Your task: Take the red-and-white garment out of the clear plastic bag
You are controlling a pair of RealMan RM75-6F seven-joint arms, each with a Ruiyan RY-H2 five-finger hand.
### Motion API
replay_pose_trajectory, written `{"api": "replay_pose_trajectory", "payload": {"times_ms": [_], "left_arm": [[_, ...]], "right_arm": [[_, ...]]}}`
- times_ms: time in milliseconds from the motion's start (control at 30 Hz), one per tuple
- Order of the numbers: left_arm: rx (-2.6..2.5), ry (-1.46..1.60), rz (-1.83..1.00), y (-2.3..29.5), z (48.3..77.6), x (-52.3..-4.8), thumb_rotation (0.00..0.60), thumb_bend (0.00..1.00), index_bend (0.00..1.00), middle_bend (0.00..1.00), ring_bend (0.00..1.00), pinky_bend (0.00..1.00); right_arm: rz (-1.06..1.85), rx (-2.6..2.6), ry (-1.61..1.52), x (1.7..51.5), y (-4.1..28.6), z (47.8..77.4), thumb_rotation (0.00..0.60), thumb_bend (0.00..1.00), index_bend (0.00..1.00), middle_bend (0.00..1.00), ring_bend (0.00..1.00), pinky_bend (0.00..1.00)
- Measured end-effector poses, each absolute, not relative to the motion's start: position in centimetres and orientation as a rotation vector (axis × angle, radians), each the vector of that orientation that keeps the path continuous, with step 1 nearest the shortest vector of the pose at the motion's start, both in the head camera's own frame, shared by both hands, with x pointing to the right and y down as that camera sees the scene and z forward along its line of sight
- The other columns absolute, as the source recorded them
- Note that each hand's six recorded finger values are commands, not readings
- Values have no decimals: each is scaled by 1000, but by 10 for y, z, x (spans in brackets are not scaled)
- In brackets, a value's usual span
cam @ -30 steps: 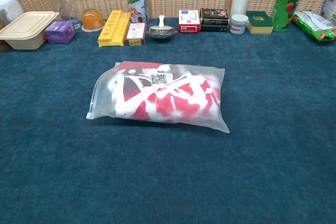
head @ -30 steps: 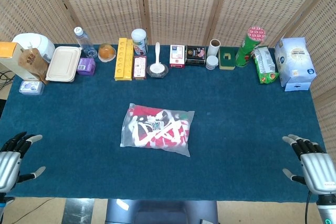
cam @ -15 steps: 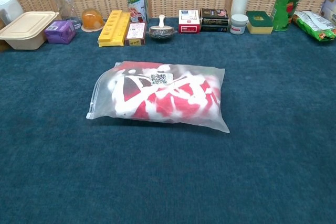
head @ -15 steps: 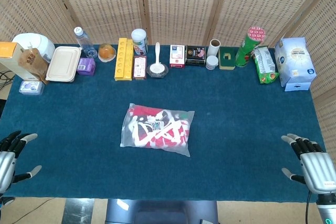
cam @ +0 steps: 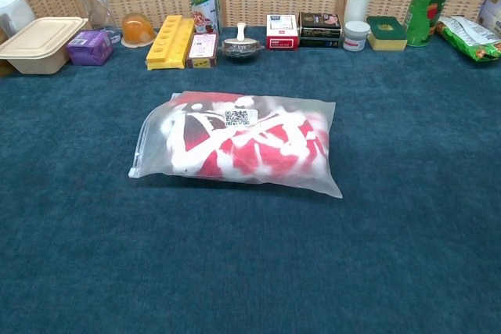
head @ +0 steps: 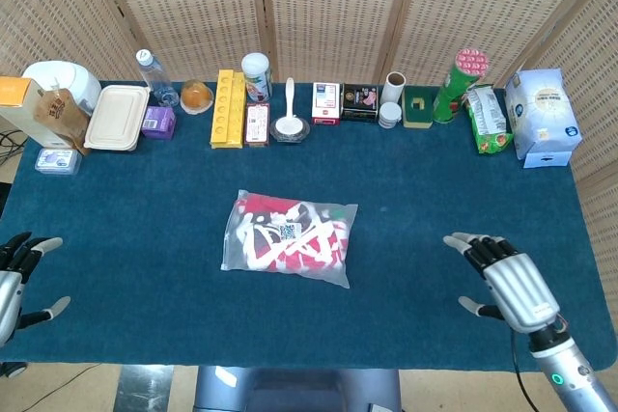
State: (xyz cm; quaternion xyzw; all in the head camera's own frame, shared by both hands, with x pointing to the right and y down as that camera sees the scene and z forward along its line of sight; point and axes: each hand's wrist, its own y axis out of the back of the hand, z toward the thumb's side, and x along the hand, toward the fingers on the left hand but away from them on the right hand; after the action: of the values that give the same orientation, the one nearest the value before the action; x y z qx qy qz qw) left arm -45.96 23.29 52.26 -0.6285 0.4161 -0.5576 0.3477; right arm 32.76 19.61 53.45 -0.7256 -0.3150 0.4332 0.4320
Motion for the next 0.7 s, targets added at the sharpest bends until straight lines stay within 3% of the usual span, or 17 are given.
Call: {"api": "replay_pose_trajectory", "payload": {"times_ms": [400, 700], "left_arm": [[-1607, 1094, -1462, 221, 525, -478, 600, 115, 207, 235, 117, 172], [-1607, 1100, -1463, 216, 528, -484, 600, 116, 207, 235, 117, 172]], "right_arm": [[938, -1934, -582, 216, 167, 561, 600, 22, 54, 176, 222, 280], [973, -1979, -549, 168, 159, 590, 600, 0, 0, 75, 162, 249]]}}
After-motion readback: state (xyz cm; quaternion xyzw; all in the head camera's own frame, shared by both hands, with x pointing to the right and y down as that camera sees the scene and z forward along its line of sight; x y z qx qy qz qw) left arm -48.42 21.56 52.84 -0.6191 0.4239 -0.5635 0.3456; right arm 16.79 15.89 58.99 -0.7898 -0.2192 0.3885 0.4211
